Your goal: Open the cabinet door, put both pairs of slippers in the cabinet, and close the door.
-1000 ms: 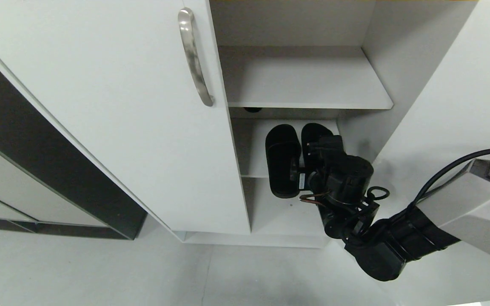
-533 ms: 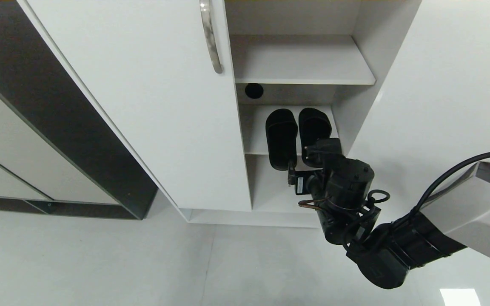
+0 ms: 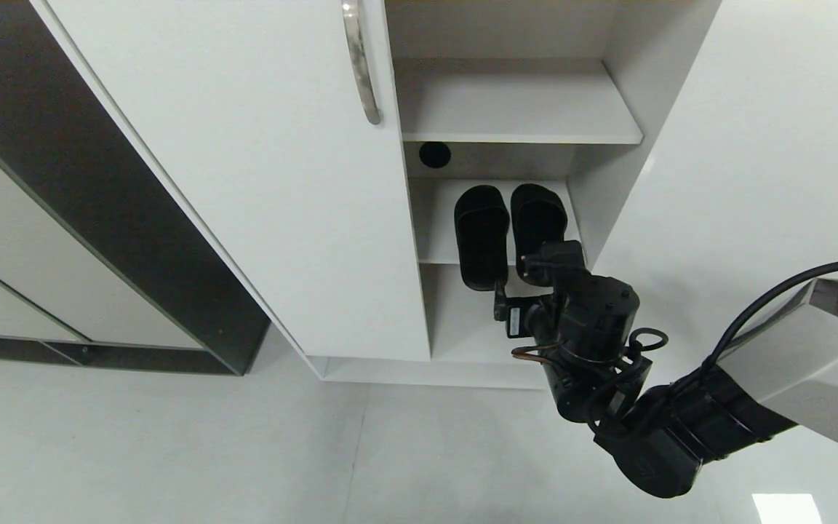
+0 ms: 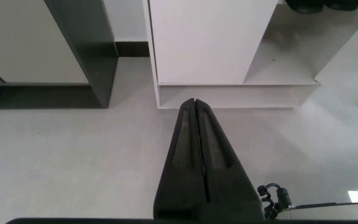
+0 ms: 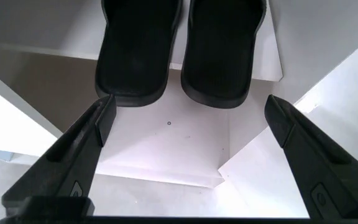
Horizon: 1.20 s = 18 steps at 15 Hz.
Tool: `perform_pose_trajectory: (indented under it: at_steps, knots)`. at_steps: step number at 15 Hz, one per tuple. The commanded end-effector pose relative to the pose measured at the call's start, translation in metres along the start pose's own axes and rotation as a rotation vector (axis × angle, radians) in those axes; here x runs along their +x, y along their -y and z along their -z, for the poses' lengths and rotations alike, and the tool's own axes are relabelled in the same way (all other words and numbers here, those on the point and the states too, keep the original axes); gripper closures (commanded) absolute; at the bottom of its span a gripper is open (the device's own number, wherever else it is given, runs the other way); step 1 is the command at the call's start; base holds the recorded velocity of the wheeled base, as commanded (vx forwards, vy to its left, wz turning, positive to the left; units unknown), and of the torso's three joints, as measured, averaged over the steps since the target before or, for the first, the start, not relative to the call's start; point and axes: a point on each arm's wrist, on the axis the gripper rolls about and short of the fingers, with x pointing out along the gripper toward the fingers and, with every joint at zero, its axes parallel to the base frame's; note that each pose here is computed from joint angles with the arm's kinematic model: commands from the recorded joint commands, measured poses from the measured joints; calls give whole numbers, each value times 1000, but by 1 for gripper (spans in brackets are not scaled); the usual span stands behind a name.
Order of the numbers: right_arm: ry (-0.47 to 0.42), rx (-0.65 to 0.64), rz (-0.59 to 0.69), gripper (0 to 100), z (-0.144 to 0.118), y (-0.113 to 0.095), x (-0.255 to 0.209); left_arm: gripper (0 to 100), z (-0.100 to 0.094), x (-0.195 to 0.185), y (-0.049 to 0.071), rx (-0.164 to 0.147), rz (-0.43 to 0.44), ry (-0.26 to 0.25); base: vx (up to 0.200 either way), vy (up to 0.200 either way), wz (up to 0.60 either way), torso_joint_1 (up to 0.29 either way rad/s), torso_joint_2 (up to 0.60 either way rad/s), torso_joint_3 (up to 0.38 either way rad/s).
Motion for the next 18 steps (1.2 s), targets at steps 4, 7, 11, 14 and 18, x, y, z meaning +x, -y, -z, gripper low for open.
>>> perform_pose_trajectory:
  at_steps: [4,7,11,14,18]
  knots:
    - [3,3,-4,0,-1,-1,-1,100,0,0,0,0,0,-2,0,0,0,0,0,0]
    - [3,2,-8,0,-2,-2,-2,100,0,0,0,0,0,-1,0,0,0,2,2,165]
    - [2,1,-8,0,-1,-2,-2,100,0,0,0,0,0,-1,0,0,0,4,2,201]
    - [1,0,-12,0,-2,-2,-3,100,0,0,0,0,0,-1,0,0,0,2,-1,204]
    - [4,1,-27,0,-8,-2,-12,100,0,0,0,0,0,-1,0,0,0,0,-1,203]
